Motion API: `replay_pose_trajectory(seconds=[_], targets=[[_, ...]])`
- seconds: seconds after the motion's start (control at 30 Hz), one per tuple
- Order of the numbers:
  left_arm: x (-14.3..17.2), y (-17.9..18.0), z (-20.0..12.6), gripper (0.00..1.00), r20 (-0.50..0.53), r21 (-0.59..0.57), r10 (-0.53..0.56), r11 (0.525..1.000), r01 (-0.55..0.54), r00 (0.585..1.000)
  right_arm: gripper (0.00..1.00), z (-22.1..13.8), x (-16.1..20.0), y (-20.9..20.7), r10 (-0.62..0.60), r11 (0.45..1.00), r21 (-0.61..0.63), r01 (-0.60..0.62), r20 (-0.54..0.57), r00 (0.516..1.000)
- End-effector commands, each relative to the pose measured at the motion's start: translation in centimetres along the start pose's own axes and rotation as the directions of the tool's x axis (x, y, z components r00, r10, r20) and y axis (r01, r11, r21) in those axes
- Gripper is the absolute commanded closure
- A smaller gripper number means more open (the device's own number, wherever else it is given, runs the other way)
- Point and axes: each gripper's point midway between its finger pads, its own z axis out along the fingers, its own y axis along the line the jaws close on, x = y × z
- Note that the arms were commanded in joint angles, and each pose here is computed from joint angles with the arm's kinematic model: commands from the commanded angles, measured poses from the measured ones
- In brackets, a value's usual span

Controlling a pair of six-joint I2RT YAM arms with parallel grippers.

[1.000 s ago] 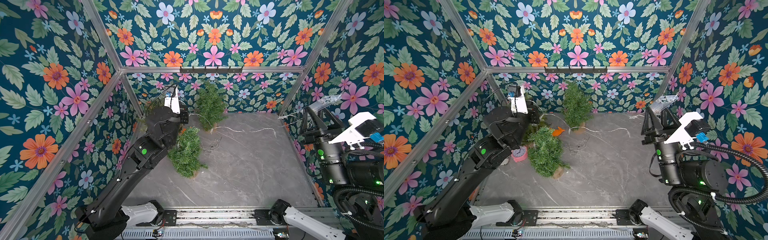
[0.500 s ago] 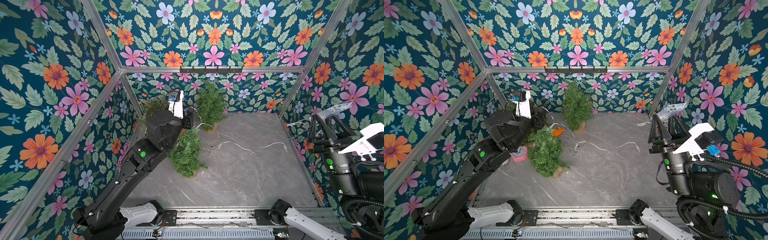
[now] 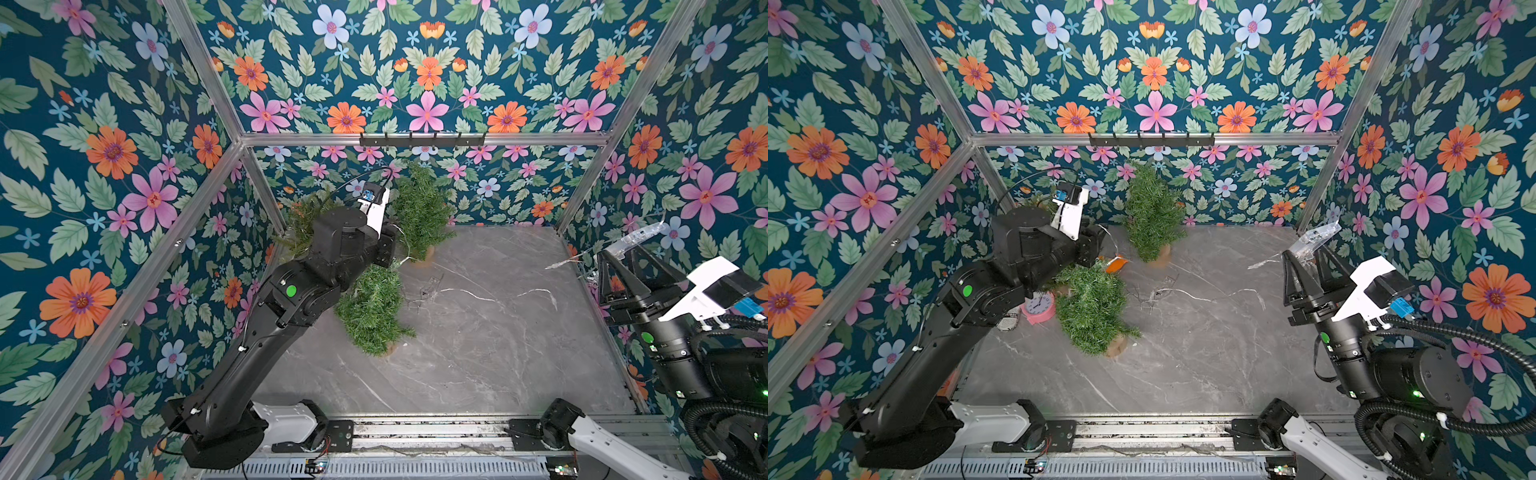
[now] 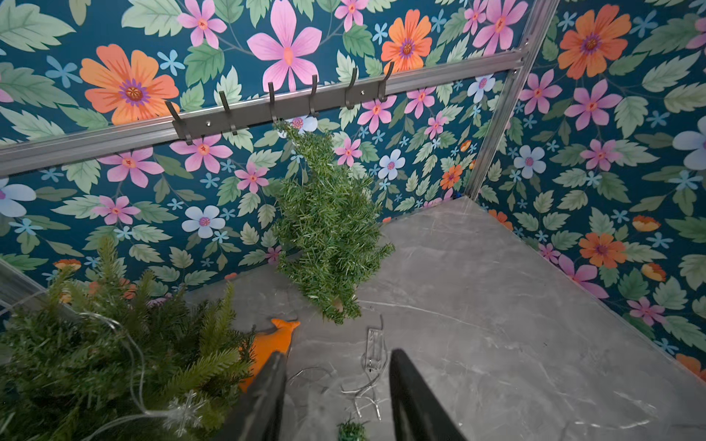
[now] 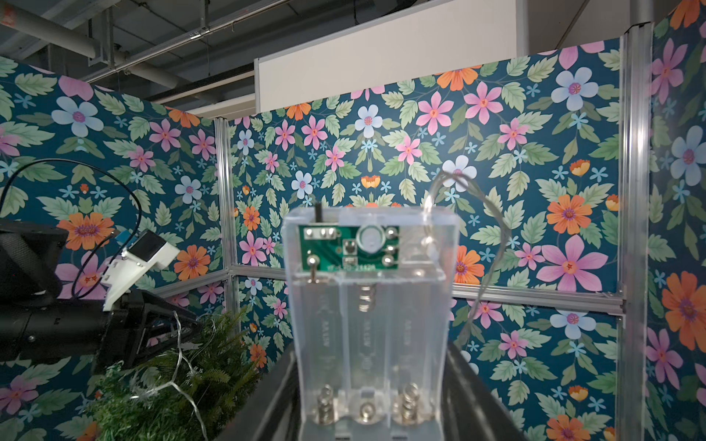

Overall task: Wrap string light around the christmas tree
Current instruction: Wrap the light string around the Christmas tree.

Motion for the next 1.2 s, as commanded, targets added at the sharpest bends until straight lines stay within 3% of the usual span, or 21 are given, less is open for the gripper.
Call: replay_pose_trajectory(seconds=[0.0,0.17,0.3,0.43,0.7,0.83,0.97,1.07,1.17], targets=[[0.1,0.1,-1.2,0.37,-0.024,0.02,0.059,0.998,-0.058,0.998,0.79,-0.1,0.0,0.2,0.004,1.0,-0.012,-0.004,0.004,1.0],[1.3,-1.1,-2.8,0.31,-0.085,0.126,0.119,0.986,-0.108,0.989,0.78,0.0,0.8,0.3,-0.003,1.0,-0.012,0.002,-0.009,1.0],[3.0,-1.8,-2.9,0.33,-0.152,0.181,0.17,0.973,-0.142,0.974,0.78,0.0,1.3,0.3,-0.005,1.0,-0.013,0.005,-0.021,1.0],[3.4,-1.7,-2.6,0.47,-0.175,0.203,0.198,0.966,-0.161,0.965,0.78,0.0,1.7,0.4,-0.003,1.0,-0.014,0.002,-0.028,1.0],[0.1,-1.6,-3.5,0.71,-0.094,0.302,0.148,0.947,-0.113,0.985,0.77,0.2,2.9,0.7,0.005,1.0,-0.025,-0.006,-0.05,0.999],[0.3,-2.3,-2.8,0.62,-0.093,0.385,0.135,0.919,-0.089,0.987,0.77,0.4,3.1,0.8,0.01,1.0,-0.021,-0.011,-0.053,0.999],[-1.2,-2.0,-2.9,0.43,-0.034,0.401,0.07,0.915,-0.05,0.997,0.77,0.5,3.5,1.0,0.016,0.999,-0.031,-0.018,-0.059,0.998],[-2.8,-0.5,-2.6,0.45,0.018,0.32,-0.006,0.948,0.0,1.0,0.77,0.5,3.7,1.7,0.022,0.997,-0.073,-0.027,-0.066,0.998],[-4.0,1.0,-2.4,0.46,0.067,0.236,-0.068,0.97,0.051,0.995,0.78,0.1,3.1,3.8,0.047,0.979,-0.194,-0.057,-0.057,0.997]])
